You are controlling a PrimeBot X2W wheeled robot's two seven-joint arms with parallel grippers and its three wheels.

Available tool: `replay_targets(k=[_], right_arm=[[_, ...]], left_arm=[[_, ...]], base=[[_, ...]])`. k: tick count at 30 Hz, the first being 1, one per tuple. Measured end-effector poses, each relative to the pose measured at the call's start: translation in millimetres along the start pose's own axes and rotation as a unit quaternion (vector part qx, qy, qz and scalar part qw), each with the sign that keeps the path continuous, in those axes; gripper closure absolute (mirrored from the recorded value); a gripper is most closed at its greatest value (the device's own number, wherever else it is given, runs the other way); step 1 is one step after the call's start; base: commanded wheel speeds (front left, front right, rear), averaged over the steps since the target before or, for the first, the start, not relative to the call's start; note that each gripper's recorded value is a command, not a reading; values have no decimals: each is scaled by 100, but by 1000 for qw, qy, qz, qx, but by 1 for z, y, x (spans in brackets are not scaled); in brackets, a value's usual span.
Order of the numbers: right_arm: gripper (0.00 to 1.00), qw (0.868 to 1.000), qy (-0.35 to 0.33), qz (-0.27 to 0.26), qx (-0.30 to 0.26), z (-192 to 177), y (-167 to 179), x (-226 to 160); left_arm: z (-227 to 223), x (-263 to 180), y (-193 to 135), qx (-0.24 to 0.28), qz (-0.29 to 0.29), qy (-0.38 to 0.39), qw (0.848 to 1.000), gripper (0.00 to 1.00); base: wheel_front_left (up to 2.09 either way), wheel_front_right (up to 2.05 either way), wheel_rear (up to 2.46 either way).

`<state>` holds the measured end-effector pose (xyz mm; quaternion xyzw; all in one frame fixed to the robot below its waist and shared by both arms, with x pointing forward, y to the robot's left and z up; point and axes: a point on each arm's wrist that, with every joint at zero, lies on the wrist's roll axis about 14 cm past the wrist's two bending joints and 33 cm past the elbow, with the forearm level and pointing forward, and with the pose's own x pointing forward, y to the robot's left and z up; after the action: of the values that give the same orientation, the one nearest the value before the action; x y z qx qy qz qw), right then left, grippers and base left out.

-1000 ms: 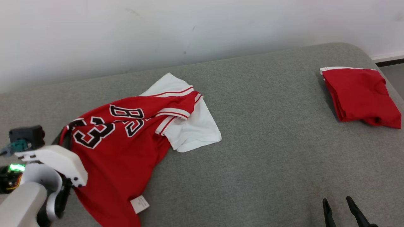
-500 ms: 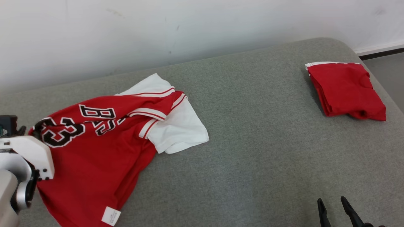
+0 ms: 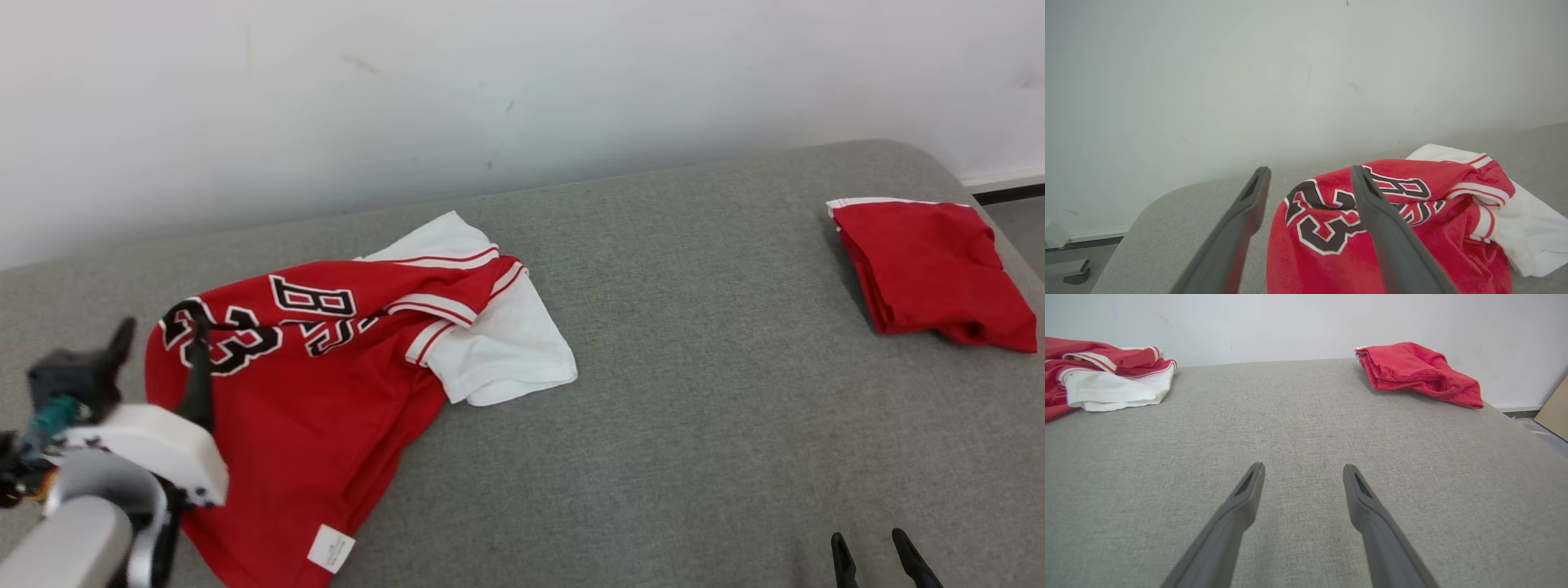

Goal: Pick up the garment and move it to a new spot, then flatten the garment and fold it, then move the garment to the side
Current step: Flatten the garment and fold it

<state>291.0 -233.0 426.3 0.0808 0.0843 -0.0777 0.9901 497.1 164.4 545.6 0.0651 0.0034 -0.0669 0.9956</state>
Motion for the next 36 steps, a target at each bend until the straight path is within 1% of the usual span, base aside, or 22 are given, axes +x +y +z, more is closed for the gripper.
replay_targets(k=[2, 5, 11, 14, 17, 27, 36], right_arm=[[0, 1000, -1, 7, -1, 1, 4, 2], [0, 1000, 0, 16, -3, 1, 8, 4], [0, 999, 10, 31, -14, -3, 13, 12], [0, 999, 13, 35, -17, -4, 14, 15], [0, 999, 15, 36, -19, -5, 14, 16], [0, 999, 22, 34, -20, -8, 13, 17], [0, 999, 20, 29, -20, -7, 10, 15]], left_arm=[[0, -18, -19, -12, -19, -5, 1000, 0], [-12, -47, -51, -32, -47, 10, 998, 0], [-54, -88, -99, -82, -85, 84, 989, 0], [-75, -103, -113, -85, -98, 119, 984, 0], [-95, -113, -117, -76, -102, 148, 981, 0], [-138, -122, -98, -32, -77, 203, 976, 0], [-141, -126, -85, -52, -46, 203, 977, 0]], base=[[0, 0, 0], [0, 0, 0], [0, 0, 0], [0, 0, 0], [0, 0, 0], [0, 0, 0], [0, 0, 0]])
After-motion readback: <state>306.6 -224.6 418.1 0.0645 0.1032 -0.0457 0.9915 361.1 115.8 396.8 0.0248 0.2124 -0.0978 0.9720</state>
